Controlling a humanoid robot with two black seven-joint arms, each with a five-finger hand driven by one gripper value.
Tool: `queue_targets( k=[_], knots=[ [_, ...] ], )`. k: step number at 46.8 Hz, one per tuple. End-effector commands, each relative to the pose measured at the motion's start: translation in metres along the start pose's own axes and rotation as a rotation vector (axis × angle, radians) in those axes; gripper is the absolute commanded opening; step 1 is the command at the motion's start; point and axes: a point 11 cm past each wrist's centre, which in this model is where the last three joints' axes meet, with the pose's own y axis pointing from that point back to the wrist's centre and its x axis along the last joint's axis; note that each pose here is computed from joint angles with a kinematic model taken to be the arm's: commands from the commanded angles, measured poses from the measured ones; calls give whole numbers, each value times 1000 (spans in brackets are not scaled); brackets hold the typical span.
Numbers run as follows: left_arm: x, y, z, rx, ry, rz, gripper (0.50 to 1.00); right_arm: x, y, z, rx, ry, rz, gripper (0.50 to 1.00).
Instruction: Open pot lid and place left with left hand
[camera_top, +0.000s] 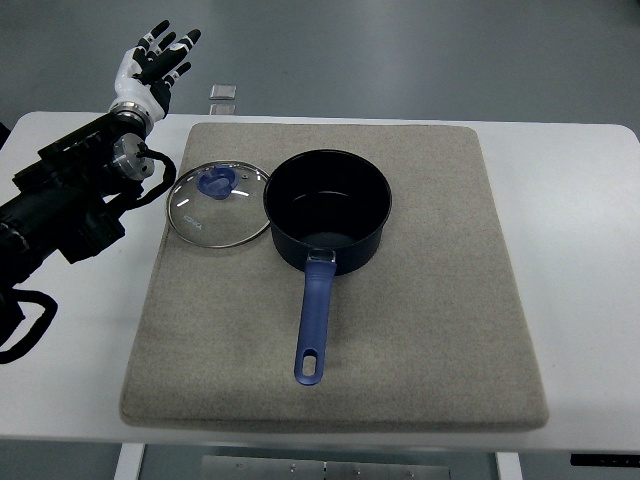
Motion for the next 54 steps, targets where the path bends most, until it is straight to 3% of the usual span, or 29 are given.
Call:
queue_targets(
  k=[1, 21, 54],
  knots=[
    [0, 0, -1, 20, 9, 11, 851, 0, 0, -1, 1, 0, 0, 917],
    [21, -4, 9, -12, 0, 41, 887, 0, 0, 0, 0, 0, 0, 917],
    [-2, -4, 4, -4, 17, -21, 904, -6, -1, -14, 19, -9, -21, 917]
  ],
)
